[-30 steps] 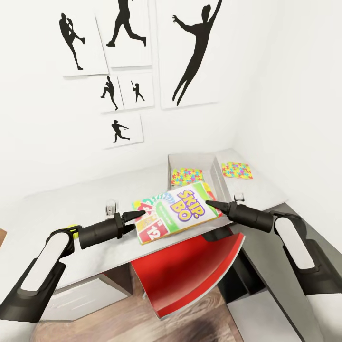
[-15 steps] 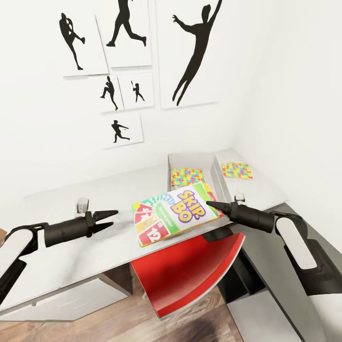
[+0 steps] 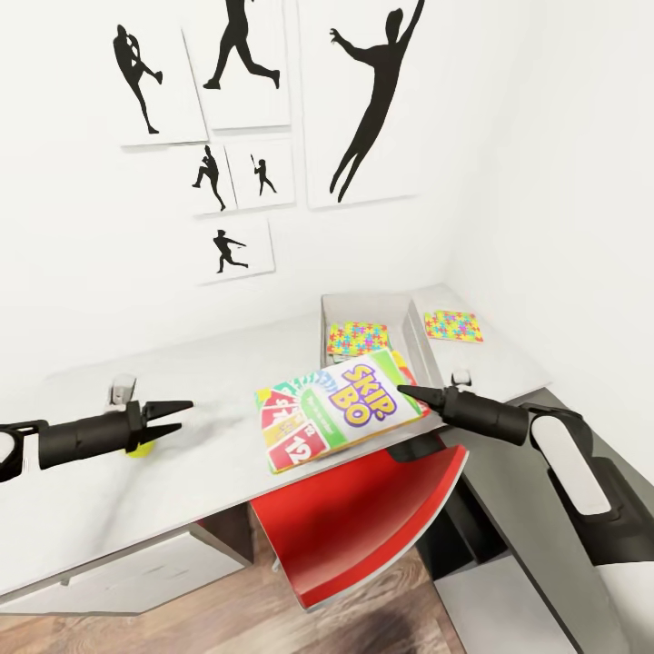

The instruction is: Put all the toys in the child's room - the three board games (two on the bed and one on the table), the two jigsaw puzzles on the table, and the tennis ball on the table - inside the toy box on the table in the child's room.

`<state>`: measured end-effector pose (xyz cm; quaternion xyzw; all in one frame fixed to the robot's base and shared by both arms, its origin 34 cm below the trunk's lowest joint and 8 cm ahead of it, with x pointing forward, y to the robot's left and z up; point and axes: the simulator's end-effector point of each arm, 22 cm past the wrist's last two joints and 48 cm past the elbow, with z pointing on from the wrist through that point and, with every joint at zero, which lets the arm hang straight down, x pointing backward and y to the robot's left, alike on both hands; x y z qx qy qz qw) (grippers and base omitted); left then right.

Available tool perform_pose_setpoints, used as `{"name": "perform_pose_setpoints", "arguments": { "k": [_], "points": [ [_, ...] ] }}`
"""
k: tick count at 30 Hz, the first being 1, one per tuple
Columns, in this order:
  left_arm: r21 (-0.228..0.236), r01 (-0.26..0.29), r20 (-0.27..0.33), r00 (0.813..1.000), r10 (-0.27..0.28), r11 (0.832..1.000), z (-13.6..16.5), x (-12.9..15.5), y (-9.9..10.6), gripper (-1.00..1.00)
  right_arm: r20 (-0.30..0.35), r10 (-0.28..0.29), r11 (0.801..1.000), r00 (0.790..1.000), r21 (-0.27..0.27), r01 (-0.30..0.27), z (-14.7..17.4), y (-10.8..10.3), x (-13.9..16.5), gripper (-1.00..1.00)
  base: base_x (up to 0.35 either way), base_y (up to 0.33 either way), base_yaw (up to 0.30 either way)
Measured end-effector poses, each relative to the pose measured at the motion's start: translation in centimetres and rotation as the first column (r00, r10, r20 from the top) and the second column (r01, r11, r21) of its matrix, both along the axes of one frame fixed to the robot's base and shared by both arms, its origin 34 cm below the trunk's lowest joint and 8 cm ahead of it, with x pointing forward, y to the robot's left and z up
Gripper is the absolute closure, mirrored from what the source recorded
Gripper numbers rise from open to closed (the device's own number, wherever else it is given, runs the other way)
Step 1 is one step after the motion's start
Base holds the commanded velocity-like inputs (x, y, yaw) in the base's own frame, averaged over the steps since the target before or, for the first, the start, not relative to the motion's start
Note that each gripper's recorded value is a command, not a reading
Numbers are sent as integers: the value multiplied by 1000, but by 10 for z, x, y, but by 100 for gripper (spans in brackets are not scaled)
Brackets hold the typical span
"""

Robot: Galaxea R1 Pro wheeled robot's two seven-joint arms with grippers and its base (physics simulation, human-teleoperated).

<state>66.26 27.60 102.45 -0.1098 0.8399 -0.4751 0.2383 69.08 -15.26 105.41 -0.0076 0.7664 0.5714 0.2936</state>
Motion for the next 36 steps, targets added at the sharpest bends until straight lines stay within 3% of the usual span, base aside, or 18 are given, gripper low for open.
{"name": "perform_pose_setpoints", "arguments": {
  "k": [8, 11, 17, 19, 26, 36],
  "points": [
    [13, -7, -11, 1000, 7, 1000, -3, 0, 8, -100, 26, 53, 996, 998, 68, -54, 15, 10, -10, 100, 0, 0, 0],
    [15, -11, -15, 1000, 11, 1000, -4, 0, 10, -100, 29, 109, 989, 994, 95, -111, 18, 24, -22, 100, 0, 0, 0],
    [16, -13, -21, 1000, 14, 1000, -6, 0, 12, -100, 30, 162, 980, 986, 111, -164, 17, 39, -34, 100, 0, 0, 0],
    [1, -18, -34, 999, 18, 1000, -14, -3, 7, -100, 36, 143, 981, 989, 125, -147, 19, 40, -33, 100, 0, 0, 0],
    [-17, -58, -19, 998, 58, 998, -15, 6, 7, -100, -10, 112, 989, 994, 97, -110, -3, 33, -38, 100, 0, 0, 0],
    [-17, -62, -16, 998, 62, 998, -15, 7, 7, -100, -11, 112, 989, 994, 99, -110, -3, 33, -38, 100, 0, 0, 0]
  ]
}}
